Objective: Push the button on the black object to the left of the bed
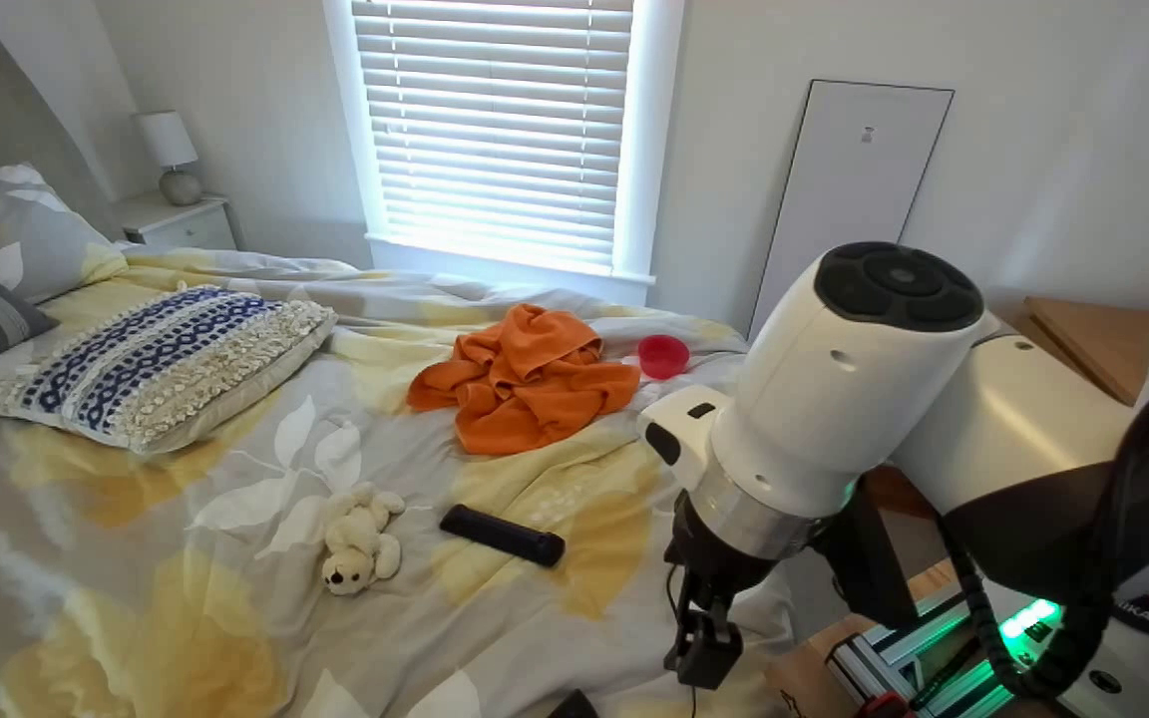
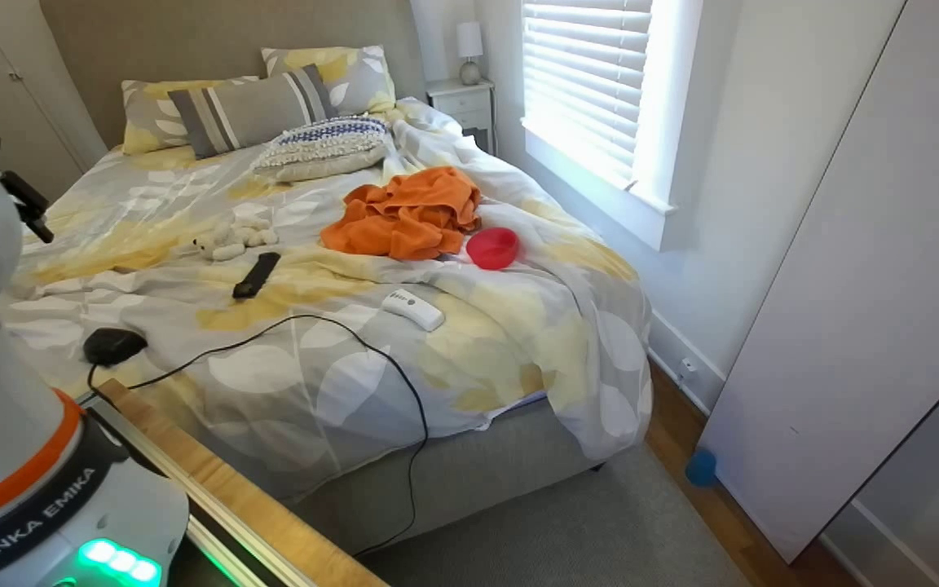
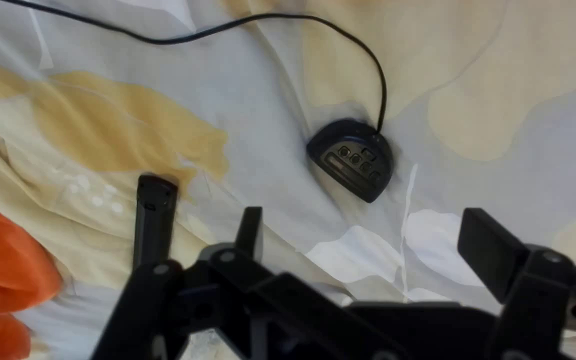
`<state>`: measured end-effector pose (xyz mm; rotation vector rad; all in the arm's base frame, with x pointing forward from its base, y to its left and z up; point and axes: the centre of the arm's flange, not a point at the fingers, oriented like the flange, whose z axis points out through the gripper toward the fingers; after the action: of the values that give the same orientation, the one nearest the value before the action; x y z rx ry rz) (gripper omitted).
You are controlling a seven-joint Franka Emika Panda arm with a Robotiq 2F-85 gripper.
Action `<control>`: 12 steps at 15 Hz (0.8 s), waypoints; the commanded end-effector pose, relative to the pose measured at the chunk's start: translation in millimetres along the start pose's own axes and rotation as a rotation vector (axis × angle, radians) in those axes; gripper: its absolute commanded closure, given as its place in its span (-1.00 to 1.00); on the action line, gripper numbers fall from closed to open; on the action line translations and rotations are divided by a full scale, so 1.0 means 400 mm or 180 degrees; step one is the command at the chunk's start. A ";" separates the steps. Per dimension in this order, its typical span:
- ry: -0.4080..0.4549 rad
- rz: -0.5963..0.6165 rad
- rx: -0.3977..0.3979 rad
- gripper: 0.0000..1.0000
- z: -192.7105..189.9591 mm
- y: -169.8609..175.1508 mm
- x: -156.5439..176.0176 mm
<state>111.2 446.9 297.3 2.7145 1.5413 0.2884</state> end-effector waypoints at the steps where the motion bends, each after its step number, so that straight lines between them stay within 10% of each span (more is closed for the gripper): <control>1: -0.0220 0.0484 0.0017 -1.00 0.108 -0.073 0.085; 12: -0.0373 0.0910 0.0121 -1.00 0.143 -0.079 0.057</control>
<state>105.1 487.5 241.8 2.9198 1.1417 0.0989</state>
